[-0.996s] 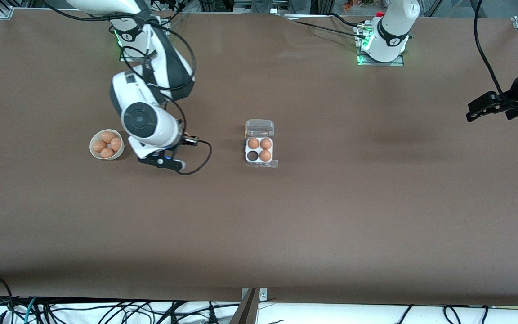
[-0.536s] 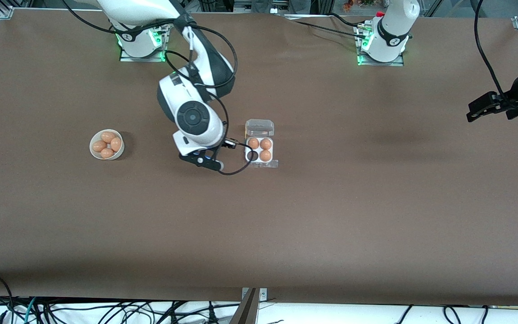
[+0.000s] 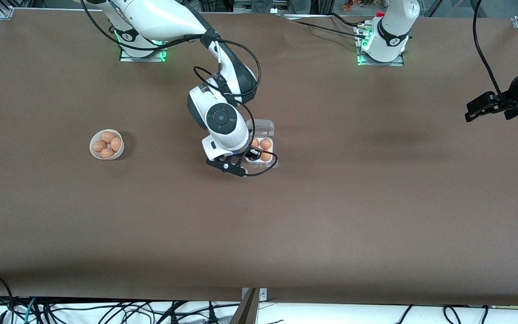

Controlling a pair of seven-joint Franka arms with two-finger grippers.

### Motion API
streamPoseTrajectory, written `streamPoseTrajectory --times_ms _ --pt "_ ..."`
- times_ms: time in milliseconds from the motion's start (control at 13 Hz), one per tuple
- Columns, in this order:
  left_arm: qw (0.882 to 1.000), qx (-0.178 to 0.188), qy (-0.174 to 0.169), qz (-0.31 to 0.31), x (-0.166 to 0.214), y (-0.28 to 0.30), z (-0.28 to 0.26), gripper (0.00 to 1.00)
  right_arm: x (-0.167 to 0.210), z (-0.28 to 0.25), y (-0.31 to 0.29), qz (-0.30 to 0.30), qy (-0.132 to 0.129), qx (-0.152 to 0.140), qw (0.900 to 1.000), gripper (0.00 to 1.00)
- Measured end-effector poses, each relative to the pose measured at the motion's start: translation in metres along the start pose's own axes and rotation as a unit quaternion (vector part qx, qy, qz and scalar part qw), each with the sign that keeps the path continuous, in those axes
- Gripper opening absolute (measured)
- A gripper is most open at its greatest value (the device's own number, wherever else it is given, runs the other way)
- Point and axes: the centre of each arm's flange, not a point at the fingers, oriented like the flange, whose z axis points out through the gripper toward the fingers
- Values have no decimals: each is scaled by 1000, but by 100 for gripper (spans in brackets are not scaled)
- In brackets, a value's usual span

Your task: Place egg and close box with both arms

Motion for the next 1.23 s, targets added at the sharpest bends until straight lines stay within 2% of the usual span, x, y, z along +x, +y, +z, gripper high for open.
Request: streamPoseTrajectory --times_ms 77,307,383,460,613,766,843,996,1226 --pt "1000 -1 -3 2 0 3 2 96 0 3 -2 0 2 5 1000 48" --pt "1000 -2 -24 14 0 17 12 61 -3 13 -6 -2 1 9 1000 48" --pt "999 -3 -28 18 1 21 15 61 -6 18 -7 -4 -1 8 1000 48" --pt "999 -4 -33 24 1 29 18 56 -9 23 -8 -5 -3 6 1000 48" --pt "998 -7 -56 41 -3 48 25 30 -16 35 -12 -8 -6 0 1000 48" --pt "993 -48 -96 50 -8 67 37 8 -20 41 -13 -9 -7 -2 1000 48" --pt "989 -75 -117 51 -10 73 43 1 -20 42 -13 -9 -8 -3 1000 48" --pt "981 -118 -147 54 -7 86 58 1 -19 45 -12 -8 -8 -5 1000 48" --pt "968 -153 -191 54 -3 126 88 1 -19 51 -12 -8 -10 -8 1000 48"
